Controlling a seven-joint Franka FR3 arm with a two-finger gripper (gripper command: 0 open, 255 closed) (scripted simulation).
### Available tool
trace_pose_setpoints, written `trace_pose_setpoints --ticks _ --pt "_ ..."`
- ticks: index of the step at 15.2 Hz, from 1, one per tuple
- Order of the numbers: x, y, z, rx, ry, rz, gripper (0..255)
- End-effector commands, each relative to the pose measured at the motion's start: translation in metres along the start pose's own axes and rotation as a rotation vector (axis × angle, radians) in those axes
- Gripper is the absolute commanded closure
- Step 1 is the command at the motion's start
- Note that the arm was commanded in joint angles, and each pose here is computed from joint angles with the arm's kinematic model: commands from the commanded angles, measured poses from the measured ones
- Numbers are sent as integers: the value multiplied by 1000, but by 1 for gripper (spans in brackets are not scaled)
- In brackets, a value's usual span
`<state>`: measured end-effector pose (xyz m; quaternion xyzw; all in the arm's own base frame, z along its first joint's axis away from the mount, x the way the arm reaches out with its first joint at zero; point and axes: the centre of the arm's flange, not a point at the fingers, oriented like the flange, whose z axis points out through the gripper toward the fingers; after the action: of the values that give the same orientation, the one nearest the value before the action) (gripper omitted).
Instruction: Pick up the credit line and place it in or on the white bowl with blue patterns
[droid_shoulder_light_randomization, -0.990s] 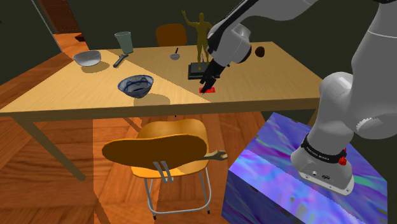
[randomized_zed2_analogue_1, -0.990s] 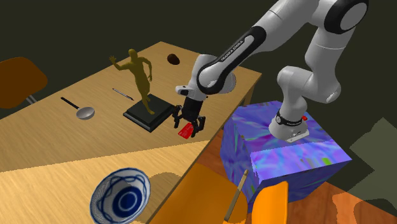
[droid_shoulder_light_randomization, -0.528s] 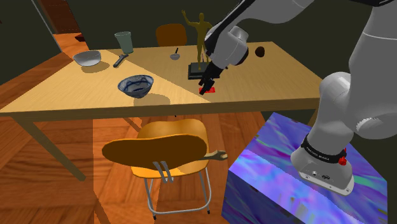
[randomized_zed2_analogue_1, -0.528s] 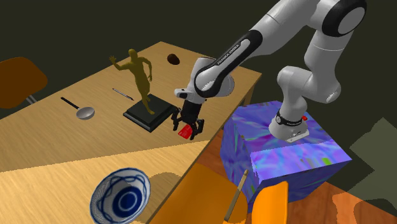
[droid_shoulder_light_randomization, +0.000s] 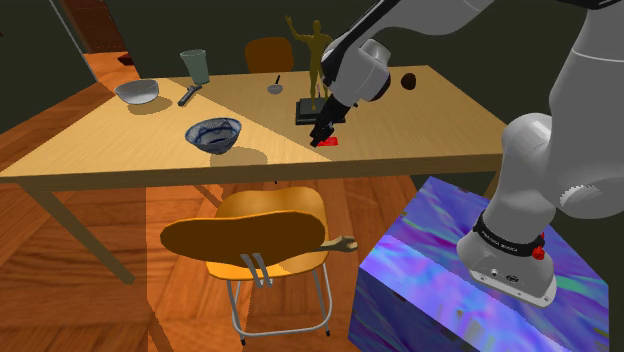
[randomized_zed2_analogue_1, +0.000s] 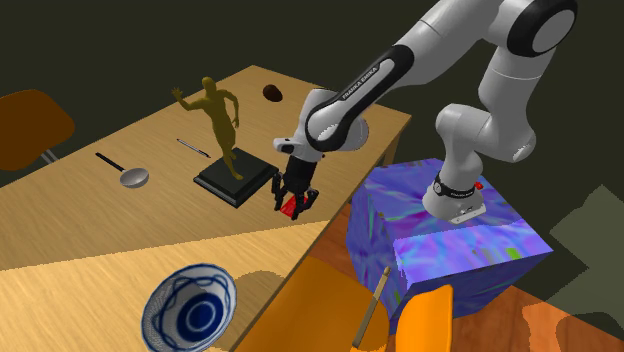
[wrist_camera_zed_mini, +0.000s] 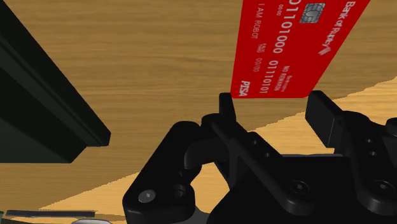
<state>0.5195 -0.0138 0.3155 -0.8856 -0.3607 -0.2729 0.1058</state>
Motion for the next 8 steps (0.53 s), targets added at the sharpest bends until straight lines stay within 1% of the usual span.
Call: trace_pose_setpoints --ticks 1,4,8 --pt "-5 0 2 2 -11 4 255" --pt "-5 0 4 2 -11 3 255" --pt "7 0 -14 2 -11 3 255"
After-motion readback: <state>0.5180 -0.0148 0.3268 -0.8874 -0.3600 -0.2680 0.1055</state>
